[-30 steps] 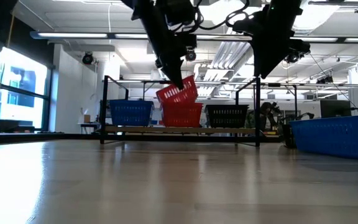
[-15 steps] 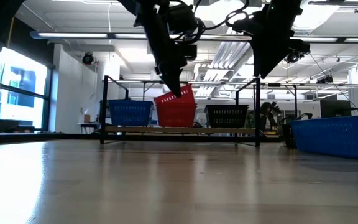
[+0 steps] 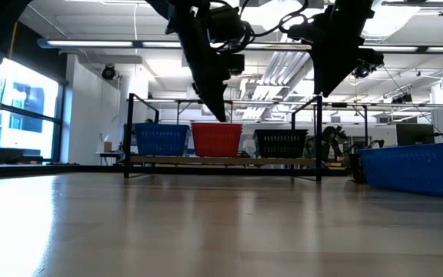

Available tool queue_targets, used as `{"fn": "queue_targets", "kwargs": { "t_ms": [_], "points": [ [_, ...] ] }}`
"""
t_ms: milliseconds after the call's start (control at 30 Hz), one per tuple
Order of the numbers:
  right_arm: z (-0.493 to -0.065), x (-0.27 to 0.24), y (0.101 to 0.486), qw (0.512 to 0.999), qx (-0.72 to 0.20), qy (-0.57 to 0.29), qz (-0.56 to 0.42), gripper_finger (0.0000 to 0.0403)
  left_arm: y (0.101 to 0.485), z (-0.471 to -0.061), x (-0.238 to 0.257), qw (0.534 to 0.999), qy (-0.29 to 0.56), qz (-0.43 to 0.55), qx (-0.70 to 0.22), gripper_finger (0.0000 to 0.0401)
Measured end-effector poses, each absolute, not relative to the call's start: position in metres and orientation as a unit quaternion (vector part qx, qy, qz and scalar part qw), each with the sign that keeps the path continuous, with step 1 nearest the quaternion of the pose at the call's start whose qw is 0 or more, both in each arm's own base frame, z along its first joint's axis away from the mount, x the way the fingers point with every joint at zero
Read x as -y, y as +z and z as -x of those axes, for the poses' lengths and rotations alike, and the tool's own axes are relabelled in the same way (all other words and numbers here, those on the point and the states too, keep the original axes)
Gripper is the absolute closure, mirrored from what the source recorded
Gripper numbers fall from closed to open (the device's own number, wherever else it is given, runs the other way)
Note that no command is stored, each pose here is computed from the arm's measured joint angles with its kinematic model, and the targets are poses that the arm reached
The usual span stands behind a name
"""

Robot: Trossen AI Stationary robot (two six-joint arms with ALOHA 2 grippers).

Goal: Stack baskets on shelf by color
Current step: Stack the blue bin on top of the blue bin on the shelf

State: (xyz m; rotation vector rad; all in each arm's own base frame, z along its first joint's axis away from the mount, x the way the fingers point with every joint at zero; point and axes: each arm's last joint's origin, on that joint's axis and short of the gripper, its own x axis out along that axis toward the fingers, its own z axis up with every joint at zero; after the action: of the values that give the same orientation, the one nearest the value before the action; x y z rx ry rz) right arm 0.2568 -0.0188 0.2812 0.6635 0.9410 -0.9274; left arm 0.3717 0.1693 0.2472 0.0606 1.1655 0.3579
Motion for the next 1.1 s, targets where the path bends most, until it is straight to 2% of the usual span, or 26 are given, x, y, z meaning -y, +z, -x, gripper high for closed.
{"fn": "queue_targets", "kwargs": {
  "t_ms": [267,500,767,1100],
  "points": [
    [-0.257,0.018,0.281,0.738,-0.439,-0.411,-0.306,0.0331,0.267,-0.372,-0.173,0.824,0.178,-0.011,-0.538,0.0274],
    [-0.256,0.013,0.280,0.743,-0.471,-0.377,-0.290,0.0331,0.299,-0.369,-0.172,0.838,0.145,0.013,-0.526,0.0278],
    [-0.247,-0.006,0.278,0.734,-0.527,-0.349,-0.248,0.0331,0.325,-0.347,-0.164,0.854,0.100,0.064,-0.506,0.0279],
    [-0.232,-0.035,0.268,0.718,-0.594,-0.301,-0.202,0.0331,0.312,-0.324,-0.152,0.854,0.110,0.115,-0.495,0.0281]
  ]
}}
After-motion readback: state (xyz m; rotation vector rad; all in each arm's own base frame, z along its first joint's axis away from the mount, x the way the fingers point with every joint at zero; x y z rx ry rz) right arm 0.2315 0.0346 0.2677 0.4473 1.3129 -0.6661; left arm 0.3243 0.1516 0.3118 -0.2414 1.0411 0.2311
